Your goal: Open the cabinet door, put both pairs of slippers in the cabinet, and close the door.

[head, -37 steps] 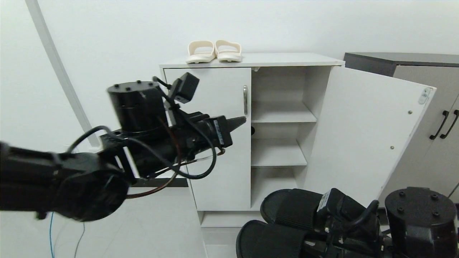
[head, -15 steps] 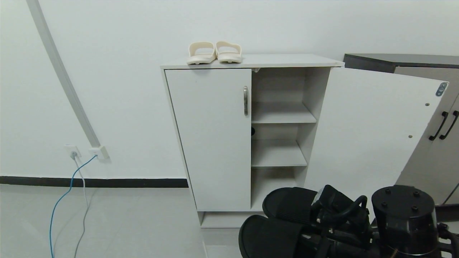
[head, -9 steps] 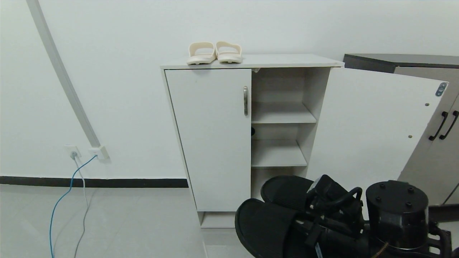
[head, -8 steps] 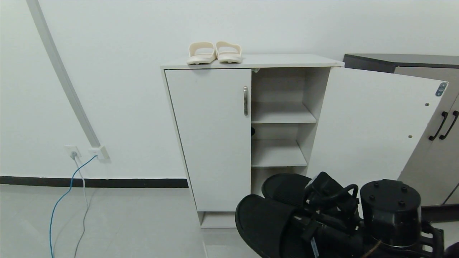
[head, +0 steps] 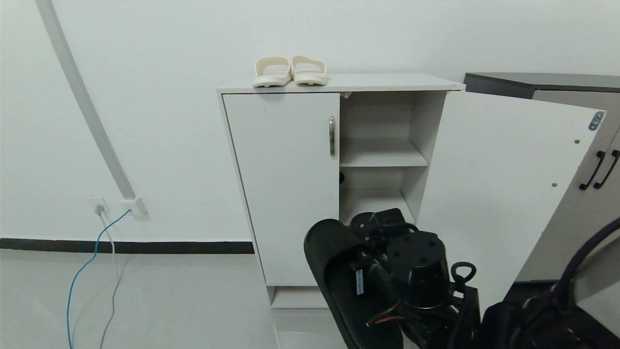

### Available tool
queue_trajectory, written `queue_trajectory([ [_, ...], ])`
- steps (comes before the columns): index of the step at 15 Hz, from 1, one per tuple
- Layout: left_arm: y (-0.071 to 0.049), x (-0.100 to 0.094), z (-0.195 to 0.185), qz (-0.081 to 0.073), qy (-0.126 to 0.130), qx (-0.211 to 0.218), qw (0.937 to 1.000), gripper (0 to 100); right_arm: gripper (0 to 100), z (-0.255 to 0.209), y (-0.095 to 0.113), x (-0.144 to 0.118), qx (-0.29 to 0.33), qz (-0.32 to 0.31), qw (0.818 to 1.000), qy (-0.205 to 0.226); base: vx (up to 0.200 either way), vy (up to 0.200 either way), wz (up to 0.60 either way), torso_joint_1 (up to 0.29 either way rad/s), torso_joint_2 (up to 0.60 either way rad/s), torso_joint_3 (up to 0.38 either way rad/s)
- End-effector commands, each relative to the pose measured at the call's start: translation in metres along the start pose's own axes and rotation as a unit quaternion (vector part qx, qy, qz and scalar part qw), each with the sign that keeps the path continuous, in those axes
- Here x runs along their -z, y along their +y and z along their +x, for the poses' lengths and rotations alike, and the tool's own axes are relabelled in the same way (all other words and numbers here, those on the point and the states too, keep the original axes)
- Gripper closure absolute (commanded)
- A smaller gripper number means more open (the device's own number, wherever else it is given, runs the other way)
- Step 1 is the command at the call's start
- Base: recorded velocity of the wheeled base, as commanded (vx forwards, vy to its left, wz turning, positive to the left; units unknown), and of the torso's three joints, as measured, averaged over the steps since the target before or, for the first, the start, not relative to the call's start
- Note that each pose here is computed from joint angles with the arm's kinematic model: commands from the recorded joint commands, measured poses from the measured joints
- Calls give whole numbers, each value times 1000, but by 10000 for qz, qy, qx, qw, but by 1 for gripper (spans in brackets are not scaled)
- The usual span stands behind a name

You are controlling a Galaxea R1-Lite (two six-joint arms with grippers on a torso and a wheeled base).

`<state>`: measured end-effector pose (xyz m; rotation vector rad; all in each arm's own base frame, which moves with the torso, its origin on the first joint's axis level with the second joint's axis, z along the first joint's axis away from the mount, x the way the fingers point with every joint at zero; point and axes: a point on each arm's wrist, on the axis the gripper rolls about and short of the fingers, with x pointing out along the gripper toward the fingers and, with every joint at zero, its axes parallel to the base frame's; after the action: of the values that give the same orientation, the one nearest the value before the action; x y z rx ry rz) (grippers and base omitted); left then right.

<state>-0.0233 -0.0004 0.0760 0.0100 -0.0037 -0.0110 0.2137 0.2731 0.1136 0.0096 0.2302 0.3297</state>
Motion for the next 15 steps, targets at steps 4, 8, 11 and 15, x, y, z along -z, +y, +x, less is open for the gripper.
queue_trajectory([
  [4, 0, 0, 0, 3, 26, -1, 10000, 100, 100, 46, 18, 24, 1132, 7, 9935, -141, 0, 0, 0, 0, 0, 0],
  [8, 0, 0, 0, 11, 18, -1, 10000, 100, 100, 62, 6, 19, 1560, 137, 9873, -278, 0, -200, 0, 0, 1, 5],
  [11, 0, 0, 0, 3, 18, -1, 10000, 100, 100, 67, 1, 25, 1639, 90, 9862, -215, 0, -200, 0, 5, 1, 4],
  [15, 0, 0, 0, -4, 18, -1, 10000, 100, 100, 70, -2, 26, 1680, 87, 9856, -195, 0, 0, 0, 0, 0, 0],
])
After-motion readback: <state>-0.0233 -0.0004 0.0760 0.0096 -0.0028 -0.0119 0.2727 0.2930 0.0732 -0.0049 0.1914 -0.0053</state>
